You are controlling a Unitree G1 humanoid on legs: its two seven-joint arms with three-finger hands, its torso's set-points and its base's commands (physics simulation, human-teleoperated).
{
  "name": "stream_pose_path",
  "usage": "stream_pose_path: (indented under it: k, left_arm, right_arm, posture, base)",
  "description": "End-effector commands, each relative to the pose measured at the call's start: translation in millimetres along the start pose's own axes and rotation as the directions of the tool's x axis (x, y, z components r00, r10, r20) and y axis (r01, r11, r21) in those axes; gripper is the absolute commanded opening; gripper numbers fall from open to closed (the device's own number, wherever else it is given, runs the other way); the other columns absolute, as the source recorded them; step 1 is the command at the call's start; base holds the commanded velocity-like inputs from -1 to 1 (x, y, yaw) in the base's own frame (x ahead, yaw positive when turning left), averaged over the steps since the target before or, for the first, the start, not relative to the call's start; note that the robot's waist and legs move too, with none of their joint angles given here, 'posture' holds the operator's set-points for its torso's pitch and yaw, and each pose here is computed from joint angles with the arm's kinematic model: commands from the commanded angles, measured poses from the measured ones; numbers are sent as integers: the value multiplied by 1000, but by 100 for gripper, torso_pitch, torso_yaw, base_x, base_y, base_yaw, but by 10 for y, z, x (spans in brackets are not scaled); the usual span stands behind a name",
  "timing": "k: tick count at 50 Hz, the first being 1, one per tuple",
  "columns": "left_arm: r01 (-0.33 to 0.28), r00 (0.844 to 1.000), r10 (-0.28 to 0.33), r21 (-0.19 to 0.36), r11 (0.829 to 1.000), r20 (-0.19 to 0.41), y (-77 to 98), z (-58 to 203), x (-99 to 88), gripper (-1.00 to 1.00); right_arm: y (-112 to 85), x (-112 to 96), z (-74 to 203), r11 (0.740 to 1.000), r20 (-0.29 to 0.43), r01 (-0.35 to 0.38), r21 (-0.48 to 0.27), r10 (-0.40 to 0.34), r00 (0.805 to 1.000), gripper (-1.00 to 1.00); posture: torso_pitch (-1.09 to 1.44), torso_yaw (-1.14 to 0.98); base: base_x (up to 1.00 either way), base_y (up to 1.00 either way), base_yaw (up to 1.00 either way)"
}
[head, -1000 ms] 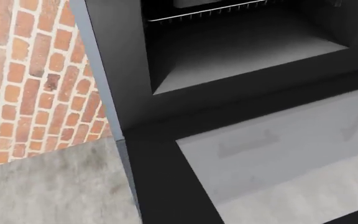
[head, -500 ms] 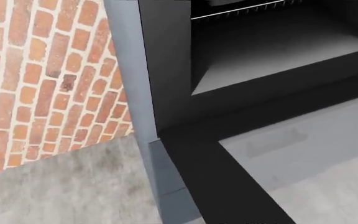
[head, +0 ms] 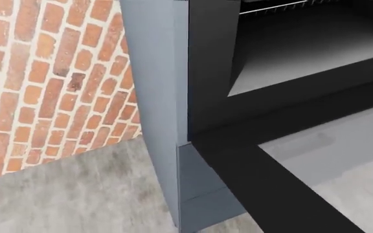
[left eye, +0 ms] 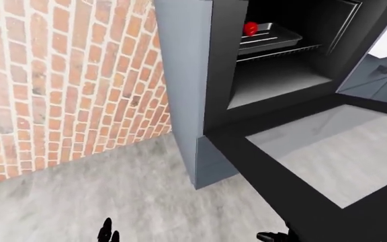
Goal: Close the oven door.
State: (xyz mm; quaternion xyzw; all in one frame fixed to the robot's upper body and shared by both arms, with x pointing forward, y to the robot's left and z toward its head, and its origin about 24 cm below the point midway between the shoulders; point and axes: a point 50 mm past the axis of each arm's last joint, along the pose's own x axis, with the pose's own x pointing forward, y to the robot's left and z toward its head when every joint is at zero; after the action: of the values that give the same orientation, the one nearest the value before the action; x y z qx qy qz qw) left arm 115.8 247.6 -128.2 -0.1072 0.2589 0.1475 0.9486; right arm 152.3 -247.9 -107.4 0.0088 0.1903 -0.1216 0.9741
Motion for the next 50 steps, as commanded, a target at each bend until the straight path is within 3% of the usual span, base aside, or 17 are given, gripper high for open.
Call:
stream_pose_path:
  k: [1, 5, 6, 7, 9, 13, 17, 21, 50]
  left_arm:
    - [-4, 1000, 4, 6, 1000, 31, 14, 42, 7, 100]
    - [-3, 1000, 2, 8, 1000, 30, 12, 39, 5, 100]
    - [-2, 1000, 2, 9, 1000, 30, 10, 40, 7, 100]
    - [-2, 1000, 2, 9, 1000, 30, 9, 40, 7, 100]
    - [0, 1000, 0, 9, 1000, 29, 5, 37, 6, 100]
    - [2, 1000, -2, 10, 1000, 29, 4, 38, 7, 100]
    - [5, 1000, -5, 13, 1000, 28, 1, 38, 8, 100]
    - [4, 1000, -5, 13, 1000, 27, 7, 37, 6, 100]
    - [7, 1000, -8, 14, 1000, 26, 3, 36, 6, 100]
  right_arm:
    - [7, 39, 89, 999, 55, -14, -49, 17, 998, 100]
    - [28, 51, 88, 997, 46, -18, -72, 22, 999, 100]
    - [43, 43, 95, 992, 59, -14, -123, 22, 998, 100]
    - [57, 21, 147, 991, 127, -6, -130, 22, 992, 100]
    - [89, 25, 151, 990, 129, -30, -137, 48, 990, 100]
    - [72, 36, 164, 987, 133, -11, -160, 32, 991, 100]
    - [33, 48, 151, 993, 112, 13, -121, 0, 994, 100]
    - [44, 58, 154, 998, 111, -13, -62, 20, 994, 100]
    - [40, 60, 125, 1000, 84, -17, -25, 19, 996, 100]
  posture:
    - [0, 0]
    - [0, 0]
    - [0, 0]
    - [0, 0]
    - [0, 0]
    - [0, 0]
    - [0, 0]
    - [0, 0]
    - [0, 0]
  base:
    - [0, 0, 0]
    - [0, 0, 0]
    - [0, 0, 0]
    - [0, 0, 0]
    - [0, 0, 0]
    - [0, 0, 0]
    - [0, 0, 0]
    - [0, 0, 0]
    - [-17, 0, -48]
